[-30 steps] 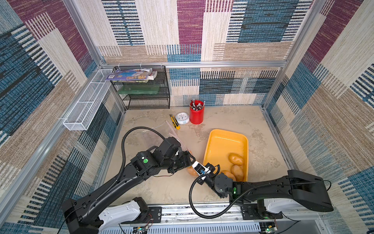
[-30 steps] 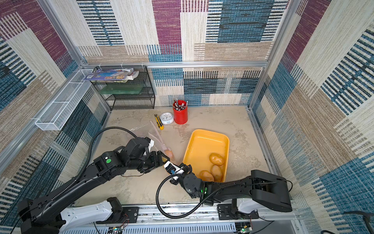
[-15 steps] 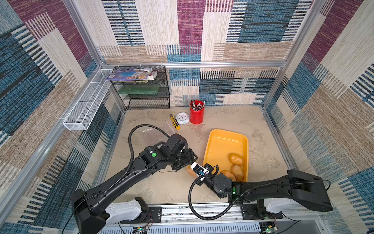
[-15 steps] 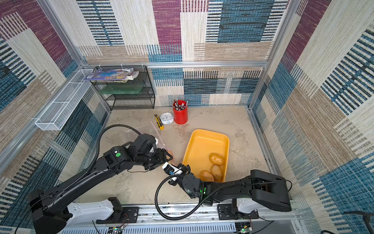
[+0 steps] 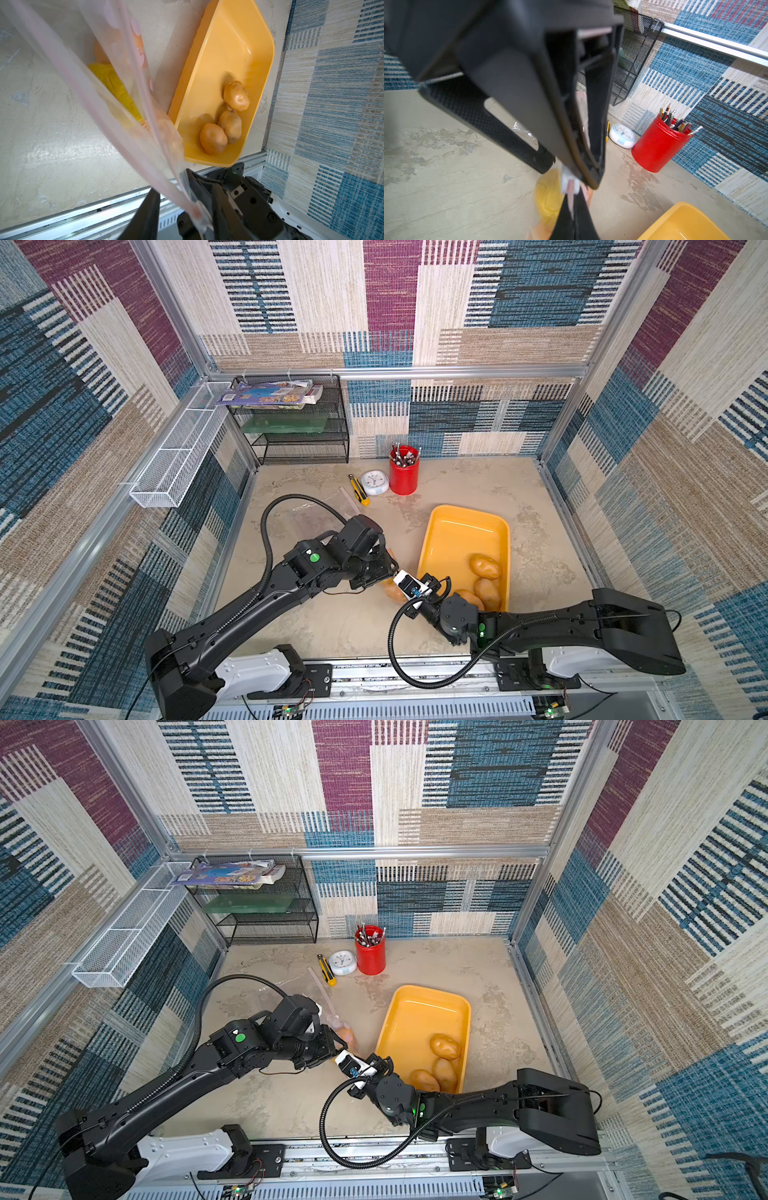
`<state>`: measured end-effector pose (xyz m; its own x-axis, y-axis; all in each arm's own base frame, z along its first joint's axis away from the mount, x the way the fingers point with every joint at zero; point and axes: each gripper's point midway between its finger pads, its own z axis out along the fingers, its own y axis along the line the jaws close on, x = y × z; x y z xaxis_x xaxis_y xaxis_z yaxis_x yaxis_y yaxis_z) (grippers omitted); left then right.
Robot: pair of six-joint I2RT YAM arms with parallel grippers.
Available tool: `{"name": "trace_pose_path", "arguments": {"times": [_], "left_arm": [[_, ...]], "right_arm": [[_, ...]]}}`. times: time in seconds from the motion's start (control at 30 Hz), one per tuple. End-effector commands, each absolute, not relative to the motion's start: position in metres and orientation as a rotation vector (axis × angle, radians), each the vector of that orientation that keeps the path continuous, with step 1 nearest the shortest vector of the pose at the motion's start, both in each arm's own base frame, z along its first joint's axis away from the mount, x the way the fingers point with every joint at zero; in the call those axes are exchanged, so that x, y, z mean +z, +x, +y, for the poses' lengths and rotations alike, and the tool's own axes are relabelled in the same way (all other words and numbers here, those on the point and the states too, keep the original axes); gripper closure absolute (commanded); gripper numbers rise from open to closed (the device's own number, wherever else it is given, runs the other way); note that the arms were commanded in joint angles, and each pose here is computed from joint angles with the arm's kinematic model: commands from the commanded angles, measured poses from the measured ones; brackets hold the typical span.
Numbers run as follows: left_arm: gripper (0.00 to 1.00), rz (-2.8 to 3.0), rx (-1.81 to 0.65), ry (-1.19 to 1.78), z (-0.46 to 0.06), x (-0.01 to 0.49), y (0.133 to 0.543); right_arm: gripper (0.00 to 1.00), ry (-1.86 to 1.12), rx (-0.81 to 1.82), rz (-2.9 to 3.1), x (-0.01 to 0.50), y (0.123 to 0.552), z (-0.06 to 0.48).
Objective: Put the potatoes into a zipper bag and zip it
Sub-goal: Zip the zipper food storage bag at the center of the board.
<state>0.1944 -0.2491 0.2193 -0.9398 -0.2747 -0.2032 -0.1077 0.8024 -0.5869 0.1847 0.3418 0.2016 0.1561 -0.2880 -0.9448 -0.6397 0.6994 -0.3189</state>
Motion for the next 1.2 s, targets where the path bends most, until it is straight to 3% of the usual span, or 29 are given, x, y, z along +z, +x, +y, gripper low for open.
{"name": "trace_pose_path", "arguments": {"times": [0.0,0.43,0.93,1.17], "left_arm": [[0.67,2.719,-0.818,-0.297,-0.243,0.216,0.194],[0.68,2.733,-0.858,-0.324,-0.248,0.218,0.193],[0.74,2.762,-0.918,-0.342,-0.254,0.221,0.188],[0.84,2.740,-0.903,-0.334,-0.253,0.225,0.192]], "right_arm": [[1.00,-0.804,0.312,1.431,0.206,0.184,0.341],[1.00,-0.805,0.300,1.435,0.206,0.185,0.345],[1.00,-0.775,0.335,1.441,0.214,0.191,0.351],[1.00,-0.782,0.333,1.443,0.212,0.190,0.353]]}}
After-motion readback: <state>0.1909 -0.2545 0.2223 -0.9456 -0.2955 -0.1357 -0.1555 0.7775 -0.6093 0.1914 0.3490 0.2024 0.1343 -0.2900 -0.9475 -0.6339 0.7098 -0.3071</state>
